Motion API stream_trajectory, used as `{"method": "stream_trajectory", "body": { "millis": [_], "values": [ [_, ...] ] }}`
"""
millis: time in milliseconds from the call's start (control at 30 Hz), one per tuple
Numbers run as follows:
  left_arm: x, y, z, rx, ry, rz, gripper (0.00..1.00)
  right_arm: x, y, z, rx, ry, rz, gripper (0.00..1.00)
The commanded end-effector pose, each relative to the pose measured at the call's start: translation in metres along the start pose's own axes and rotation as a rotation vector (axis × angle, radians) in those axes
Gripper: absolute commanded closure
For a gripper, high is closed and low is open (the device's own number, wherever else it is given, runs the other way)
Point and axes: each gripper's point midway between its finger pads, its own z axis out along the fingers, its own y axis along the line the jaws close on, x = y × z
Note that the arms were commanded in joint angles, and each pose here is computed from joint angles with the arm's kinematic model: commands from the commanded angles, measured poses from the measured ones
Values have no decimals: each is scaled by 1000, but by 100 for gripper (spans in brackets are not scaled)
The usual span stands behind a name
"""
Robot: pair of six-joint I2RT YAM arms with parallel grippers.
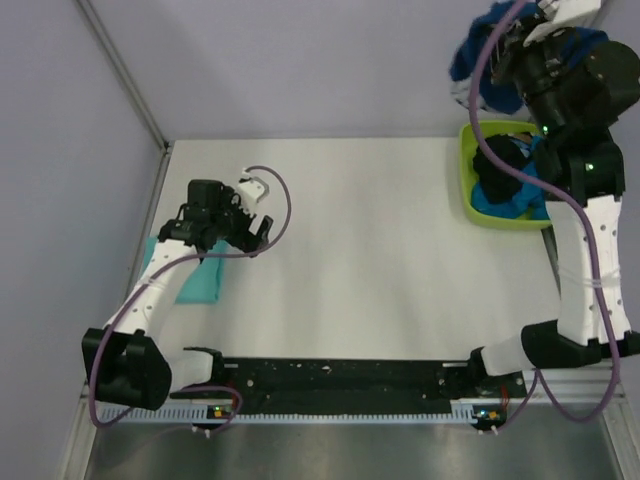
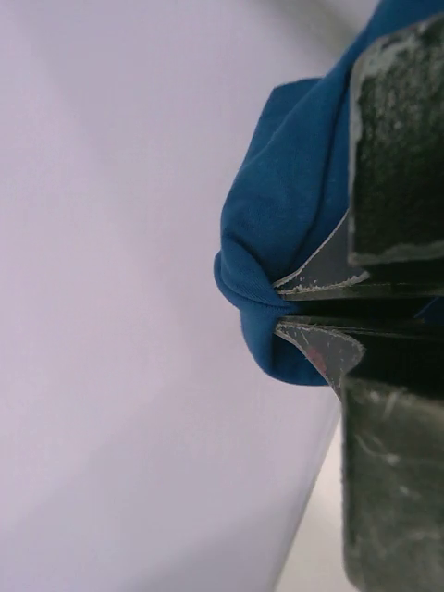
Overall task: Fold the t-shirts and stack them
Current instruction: Move the tshirt to the center of the board
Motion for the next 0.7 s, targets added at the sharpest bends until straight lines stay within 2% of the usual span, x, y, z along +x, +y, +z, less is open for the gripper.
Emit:
{"method": "stream_trajectory", "body": {
  "millis": [0, 100, 200, 267, 433, 467, 500, 533, 600, 633, 667],
  "values": [
    [-18, 35, -20, -208, -71, -11, 1, -129, 96, -73, -492, -405, 11, 100],
    [-19, 51, -29, -284, -83, -44, 1, -149, 132, -107, -700, -476, 132, 100],
    [-20, 69, -40, -366, -89, -61, 1, -120, 157, -110, -803, -421, 226, 100],
    [-20, 81, -49, -422, -88, -67, 1, -88, 175, -109, -870, -368, 256, 100],
    [0, 119, -65, -617, -21, -111, 1, 40, 234, -98, -1028, -83, 353, 99],
    [5, 125, -67, -641, -5, -120, 1, 79, 248, -92, -1053, 15, 385, 89],
    [9, 127, -65, -649, 11, -128, 1, 112, 258, -87, -1061, 115, 420, 70],
    [11, 128, -64, -649, 22, -128, 1, 151, 265, -77, -1021, 245, 454, 62],
    [17, 127, -58, -639, 41, -127, 1, 228, 256, -47, -775, 540, 466, 53],
    [18, 126, -56, -629, 43, -123, 1, 258, 245, -33, -655, 654, 418, 43],
    [20, 125, -54, -620, 47, -123, 1, 281, 228, -24, -531, 753, 350, 40]
  ]
}}
